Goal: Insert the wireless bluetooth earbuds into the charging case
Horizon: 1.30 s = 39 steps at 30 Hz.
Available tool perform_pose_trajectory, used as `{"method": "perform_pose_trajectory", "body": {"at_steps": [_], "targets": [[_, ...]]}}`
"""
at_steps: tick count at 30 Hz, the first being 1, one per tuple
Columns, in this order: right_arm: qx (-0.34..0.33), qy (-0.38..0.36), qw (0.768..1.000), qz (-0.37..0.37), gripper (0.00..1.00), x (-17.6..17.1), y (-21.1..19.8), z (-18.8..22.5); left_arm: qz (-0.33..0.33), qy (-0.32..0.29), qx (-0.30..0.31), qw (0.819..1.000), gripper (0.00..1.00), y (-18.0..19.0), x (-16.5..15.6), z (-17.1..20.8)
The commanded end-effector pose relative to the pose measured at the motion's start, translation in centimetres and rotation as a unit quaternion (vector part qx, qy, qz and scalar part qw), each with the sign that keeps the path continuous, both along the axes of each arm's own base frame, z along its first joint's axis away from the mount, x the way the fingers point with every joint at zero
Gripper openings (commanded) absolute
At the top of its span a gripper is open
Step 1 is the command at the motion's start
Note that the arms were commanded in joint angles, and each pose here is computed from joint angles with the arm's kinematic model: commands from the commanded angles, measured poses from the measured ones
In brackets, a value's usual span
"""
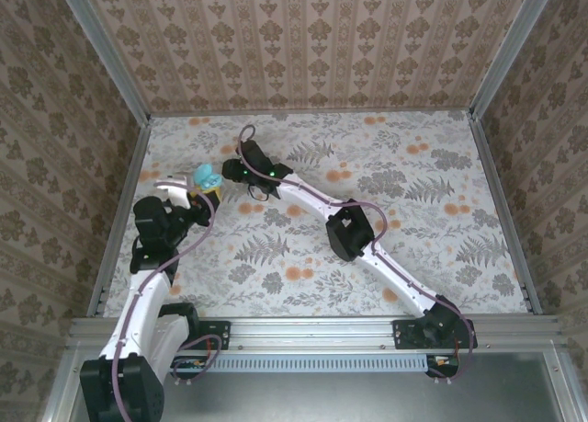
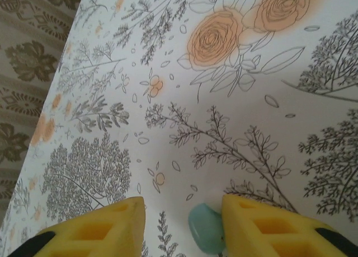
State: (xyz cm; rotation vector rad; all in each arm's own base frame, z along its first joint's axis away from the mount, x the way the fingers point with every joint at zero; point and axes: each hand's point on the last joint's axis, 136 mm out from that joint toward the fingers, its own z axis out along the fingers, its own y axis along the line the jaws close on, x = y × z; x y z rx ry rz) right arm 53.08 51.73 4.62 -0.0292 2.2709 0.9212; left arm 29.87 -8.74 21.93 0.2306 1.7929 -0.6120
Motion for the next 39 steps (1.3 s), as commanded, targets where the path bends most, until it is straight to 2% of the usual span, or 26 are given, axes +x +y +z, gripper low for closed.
{"method": "perform_pose_trajectory", "body": {"at_steps": [1, 5, 8, 15, 19, 24, 28, 32, 39], "targets": [[-0.056, 0.041, 0.997, 0.026, 0.38, -2.9, 0.0, -2.4, 0.007, -0.001, -0.002, 1.0, 0.06, 0.3, -0.5, 0.0], [-0.086, 0.031, 0.995, 0.036, 0.32, -3.7, -0.2, -2.3, 0.011, -0.007, 0.0, 1.0, 0.06, 0.4, -0.8, 0.3], [-0.104, 0.017, 0.994, 0.039, 0.31, -3.8, -0.4, -2.1, 0.009, -0.007, -0.002, 1.0, 0.06, 0.3, -0.9, 0.4], [-0.132, -0.027, 0.991, 0.021, 0.39, -2.7, -1.1, -0.1, 0.01, -0.006, -0.002, 1.0, 0.06, 0.4, -0.9, 0.3], [-0.126, -0.015, 0.992, -0.02, 0.43, -1.9, -2.1, -0.2, 0.011, -0.008, -0.003, 1.0, 0.06, 0.4, -0.9, 0.5], [-0.125, 0.003, 0.991, -0.037, 0.42, -1.9, -2.3, -1.7, 0.012, -0.009, -0.003, 1.0, 0.06, 0.4, -0.9, 0.5], [-0.126, 0.028, 0.991, -0.042, 0.37, -2.3, -2.4, -3.9, 0.013, -0.011, -0.003, 1.0, 0.06, 0.4, -1.1, 0.5], [-0.128, 0.024, 0.991, -0.043, 0.32, -2.4, -2.3, -3.8, 0.017, -0.013, -0.001, 1.0, 0.06, 0.5, -1.3, 0.6], [-0.142, 0.01, 0.99, -0.015, 0.15, -2.8, -2.3, -2.4, 0.02, -0.015, 0.005, 1.0, 0.06, 0.7, -1.6, 0.7]]}}
